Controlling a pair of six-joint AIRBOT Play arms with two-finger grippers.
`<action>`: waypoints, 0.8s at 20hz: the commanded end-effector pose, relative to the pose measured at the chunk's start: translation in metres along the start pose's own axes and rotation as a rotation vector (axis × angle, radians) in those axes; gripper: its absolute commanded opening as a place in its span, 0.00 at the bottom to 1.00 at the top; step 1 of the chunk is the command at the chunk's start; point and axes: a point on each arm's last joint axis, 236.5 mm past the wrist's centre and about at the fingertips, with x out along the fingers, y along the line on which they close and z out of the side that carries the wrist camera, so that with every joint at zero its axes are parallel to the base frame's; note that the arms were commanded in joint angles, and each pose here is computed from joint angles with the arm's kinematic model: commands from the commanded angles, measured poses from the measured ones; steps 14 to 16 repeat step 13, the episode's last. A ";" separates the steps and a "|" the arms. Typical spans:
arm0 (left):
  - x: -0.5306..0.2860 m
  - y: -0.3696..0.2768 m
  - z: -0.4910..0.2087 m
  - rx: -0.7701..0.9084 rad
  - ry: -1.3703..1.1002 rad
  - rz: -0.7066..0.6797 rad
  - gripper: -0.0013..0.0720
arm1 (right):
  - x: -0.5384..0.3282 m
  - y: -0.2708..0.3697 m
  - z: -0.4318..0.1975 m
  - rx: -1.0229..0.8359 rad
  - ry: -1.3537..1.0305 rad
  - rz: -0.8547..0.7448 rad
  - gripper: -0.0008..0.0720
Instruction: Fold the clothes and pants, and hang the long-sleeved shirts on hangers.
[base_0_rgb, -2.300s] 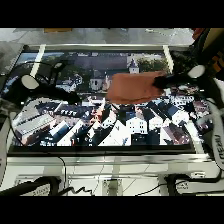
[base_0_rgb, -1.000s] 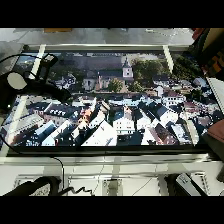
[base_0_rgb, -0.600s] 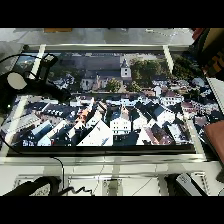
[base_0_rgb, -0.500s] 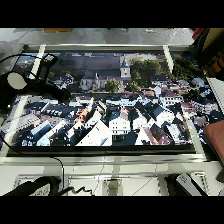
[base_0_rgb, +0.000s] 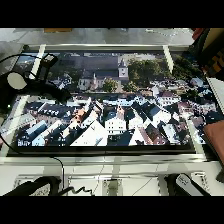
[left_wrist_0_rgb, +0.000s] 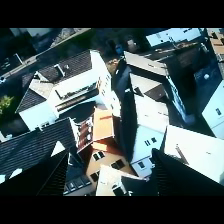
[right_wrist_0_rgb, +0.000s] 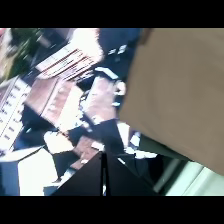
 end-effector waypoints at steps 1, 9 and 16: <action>-0.001 0.000 0.000 0.000 -0.002 0.001 0.79 | 0.009 0.081 -0.025 -0.260 0.037 0.149 0.03; -0.001 0.000 0.000 0.000 -0.001 0.001 0.79 | -0.020 0.205 -0.103 -0.654 0.034 0.338 0.04; -0.001 0.000 0.000 0.000 -0.001 0.001 0.79 | -0.042 0.245 -0.153 -0.837 0.050 0.440 0.04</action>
